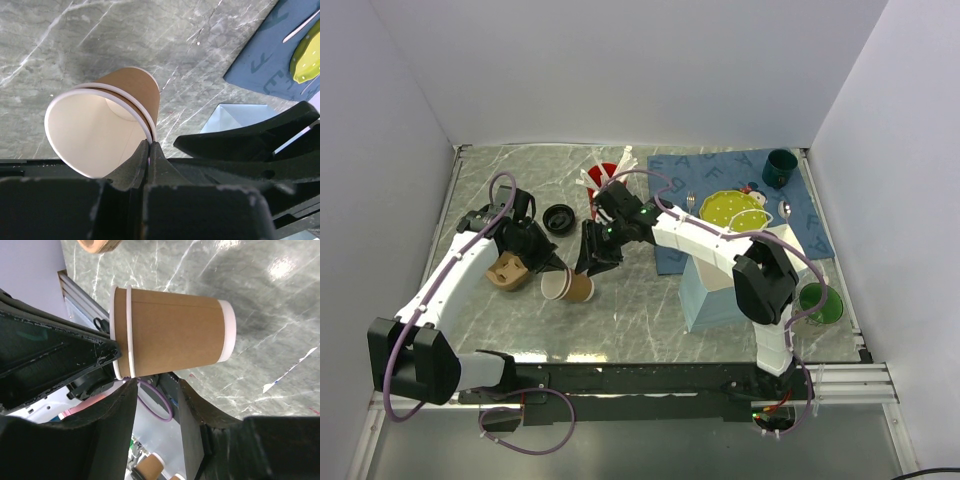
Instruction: Pack the takeout coffee
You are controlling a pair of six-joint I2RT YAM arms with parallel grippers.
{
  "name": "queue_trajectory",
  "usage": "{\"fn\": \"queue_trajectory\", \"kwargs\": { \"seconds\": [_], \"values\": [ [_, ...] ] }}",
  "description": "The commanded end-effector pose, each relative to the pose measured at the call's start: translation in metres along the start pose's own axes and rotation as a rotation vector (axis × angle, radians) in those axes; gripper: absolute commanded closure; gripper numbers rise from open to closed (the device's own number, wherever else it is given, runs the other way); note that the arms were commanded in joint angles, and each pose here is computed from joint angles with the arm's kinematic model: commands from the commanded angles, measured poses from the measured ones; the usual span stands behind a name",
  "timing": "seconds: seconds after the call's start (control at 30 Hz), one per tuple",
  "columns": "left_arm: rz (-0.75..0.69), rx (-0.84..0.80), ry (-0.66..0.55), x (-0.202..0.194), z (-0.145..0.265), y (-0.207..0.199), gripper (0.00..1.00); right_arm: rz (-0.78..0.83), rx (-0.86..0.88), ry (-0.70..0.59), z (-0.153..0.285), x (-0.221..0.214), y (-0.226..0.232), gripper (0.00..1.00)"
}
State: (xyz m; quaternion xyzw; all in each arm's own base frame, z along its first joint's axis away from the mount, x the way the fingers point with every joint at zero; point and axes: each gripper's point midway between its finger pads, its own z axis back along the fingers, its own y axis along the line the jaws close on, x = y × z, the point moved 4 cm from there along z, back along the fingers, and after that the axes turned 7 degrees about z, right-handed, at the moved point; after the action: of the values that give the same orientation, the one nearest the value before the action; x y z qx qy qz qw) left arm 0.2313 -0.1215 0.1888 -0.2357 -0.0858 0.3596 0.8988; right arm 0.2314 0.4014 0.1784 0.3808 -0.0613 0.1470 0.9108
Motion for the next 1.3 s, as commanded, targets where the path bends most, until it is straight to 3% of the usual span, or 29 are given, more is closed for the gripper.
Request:
{"fn": "queue_trajectory", "kwargs": {
  "seconds": [0.0, 0.53, 1.27],
  "values": [
    [-0.007, -0.041, -0.03, 0.004, 0.008, -0.012, 0.99, 0.037, 0.056, -0.023, 0.008, 0.005, 0.023, 0.54],
    [0.023, -0.054, -0.046, 0.002, 0.008, -0.011, 0.99, 0.005, 0.054, 0.008, -0.008, 0.002, 0.024, 0.55],
    [-0.01, 0.006, -0.001, -0.009, 0.011, 0.003, 0.99, 0.039, -0.17, -0.044, -0.015, 0.003, -0.016, 0.58]
  ]
}}
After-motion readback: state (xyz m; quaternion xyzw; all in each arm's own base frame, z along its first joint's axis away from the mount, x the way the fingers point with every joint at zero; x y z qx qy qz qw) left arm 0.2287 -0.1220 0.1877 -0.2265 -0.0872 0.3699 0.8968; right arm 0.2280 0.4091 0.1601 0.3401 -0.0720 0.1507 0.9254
